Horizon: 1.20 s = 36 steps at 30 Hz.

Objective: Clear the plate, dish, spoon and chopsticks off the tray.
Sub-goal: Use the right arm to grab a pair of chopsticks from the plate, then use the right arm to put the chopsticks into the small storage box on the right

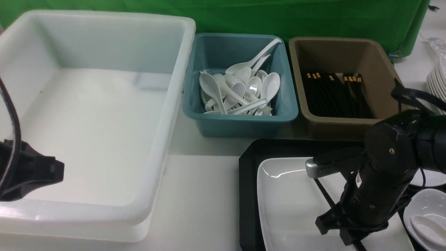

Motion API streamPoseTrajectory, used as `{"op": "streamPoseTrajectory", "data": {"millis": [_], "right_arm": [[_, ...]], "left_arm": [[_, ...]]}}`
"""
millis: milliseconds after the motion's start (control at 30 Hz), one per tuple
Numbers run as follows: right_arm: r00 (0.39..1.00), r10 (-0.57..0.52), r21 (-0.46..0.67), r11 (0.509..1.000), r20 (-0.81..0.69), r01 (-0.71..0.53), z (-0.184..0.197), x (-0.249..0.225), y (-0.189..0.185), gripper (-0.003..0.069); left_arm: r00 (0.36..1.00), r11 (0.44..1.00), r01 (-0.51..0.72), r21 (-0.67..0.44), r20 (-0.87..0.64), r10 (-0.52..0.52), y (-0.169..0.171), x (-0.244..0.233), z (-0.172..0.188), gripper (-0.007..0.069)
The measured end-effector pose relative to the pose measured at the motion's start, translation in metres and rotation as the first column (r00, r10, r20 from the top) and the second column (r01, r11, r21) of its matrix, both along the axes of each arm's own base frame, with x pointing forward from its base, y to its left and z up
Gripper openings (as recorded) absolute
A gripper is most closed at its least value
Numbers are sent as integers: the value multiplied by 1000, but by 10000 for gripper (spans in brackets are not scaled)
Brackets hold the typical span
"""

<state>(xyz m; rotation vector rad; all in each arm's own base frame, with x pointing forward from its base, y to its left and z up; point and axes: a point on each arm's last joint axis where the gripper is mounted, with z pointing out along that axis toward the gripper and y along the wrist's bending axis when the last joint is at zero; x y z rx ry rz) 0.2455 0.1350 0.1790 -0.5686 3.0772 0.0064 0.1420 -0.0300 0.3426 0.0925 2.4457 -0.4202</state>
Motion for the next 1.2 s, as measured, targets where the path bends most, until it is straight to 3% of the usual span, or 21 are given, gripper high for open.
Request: {"op": "streamPoseTrajectory", "data": {"millis": [133, 233, 367, 533, 800, 967, 1000, 1067, 1167, 1200], "right_arm": [[998, 28, 34, 999, 65, -31, 42, -12, -1, 143], [972, 25, 107, 993, 235, -51, 93, -6, -7, 143], [869, -127, 197, 980, 477, 35, 148, 46, -32, 143], [757, -220, 218, 970, 616, 104, 180, 125, -58, 143], [766, -238, 202, 969, 597, 143, 118, 230, -55, 149], [790, -233, 184, 971, 567, 154, 90, 246, -53, 321], [801, -224, 164, 974, 555, 158, 88, 245, -54, 427], [820, -210, 129, 978, 533, 166, 90, 241, -56, 514], [865, -175, 43, 984, 471, 175, 97, 228, -63, 529], [881, -161, 10, 985, 446, 175, 103, 221, -66, 489]], "left_arm": [[1000, 1000, -1, 0, 2, 1, 0, 0, 0, 0], [1000, 1000, -2, -21, 11, 3, -1, 1, 1, 0], [999, 998, 32, -58, 16, -32, -6, 3, 1, 0], [998, 994, 66, -83, 11, -65, -9, 8, 0, 0], [998, 995, 70, -78, 6, -70, -9, 9, -1, 0], [998, 995, 70, -70, 5, -70, -8, 10, -2, 0], [998, 995, 70, -70, 5, -70, -8, 10, -2, 0], [997, 995, 71, -69, 6, -71, -8, 10, -2, 0], [997, 995, 74, -67, 7, -73, -8, 10, -2, 0], [997, 995, 74, -67, 7, -73, -8, 10, -2, 0]]}}
